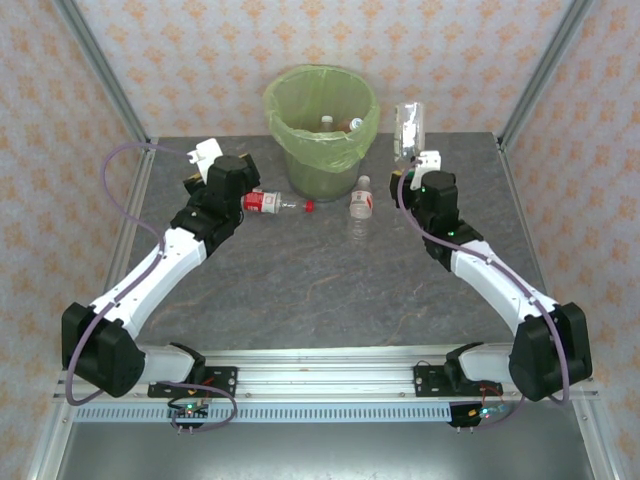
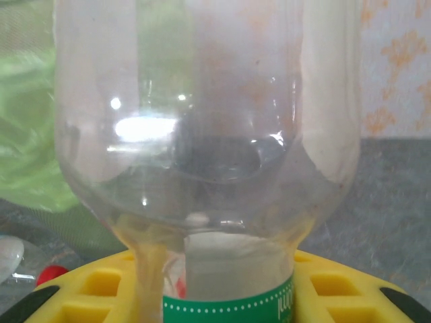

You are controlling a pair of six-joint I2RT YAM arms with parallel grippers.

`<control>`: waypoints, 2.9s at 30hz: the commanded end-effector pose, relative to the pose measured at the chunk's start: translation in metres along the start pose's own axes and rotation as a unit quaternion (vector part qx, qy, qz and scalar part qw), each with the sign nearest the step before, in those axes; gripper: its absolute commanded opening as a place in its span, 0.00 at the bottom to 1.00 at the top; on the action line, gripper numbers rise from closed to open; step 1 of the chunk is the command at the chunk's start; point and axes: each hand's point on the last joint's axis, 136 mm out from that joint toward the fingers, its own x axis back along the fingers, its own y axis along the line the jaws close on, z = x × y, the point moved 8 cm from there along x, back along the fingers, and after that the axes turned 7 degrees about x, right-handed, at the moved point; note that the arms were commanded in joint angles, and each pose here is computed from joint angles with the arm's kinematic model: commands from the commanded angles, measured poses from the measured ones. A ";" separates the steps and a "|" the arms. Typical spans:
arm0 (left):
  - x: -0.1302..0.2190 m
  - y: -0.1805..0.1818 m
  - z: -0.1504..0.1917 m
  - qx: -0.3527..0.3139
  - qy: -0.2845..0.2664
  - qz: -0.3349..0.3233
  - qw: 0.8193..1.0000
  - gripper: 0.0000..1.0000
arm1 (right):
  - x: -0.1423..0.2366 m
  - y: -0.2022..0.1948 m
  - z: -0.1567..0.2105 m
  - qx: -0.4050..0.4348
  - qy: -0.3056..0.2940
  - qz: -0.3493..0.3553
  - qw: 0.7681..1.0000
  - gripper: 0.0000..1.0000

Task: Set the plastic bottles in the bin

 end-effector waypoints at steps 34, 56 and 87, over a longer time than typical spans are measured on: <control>0.024 0.035 -0.010 0.024 -0.030 -0.035 0.999 1.00 | -0.045 0.044 -0.154 0.407 -0.019 -0.136 0.903 0.00; 0.028 0.048 -0.006 0.017 -0.032 -0.051 0.998 1.00 | -0.109 0.056 -0.143 0.578 0.098 -0.054 0.808 0.04; 0.022 0.050 0.004 0.029 -0.012 -0.043 0.999 1.00 | -0.123 0.064 -0.172 0.492 0.027 0.041 0.869 0.82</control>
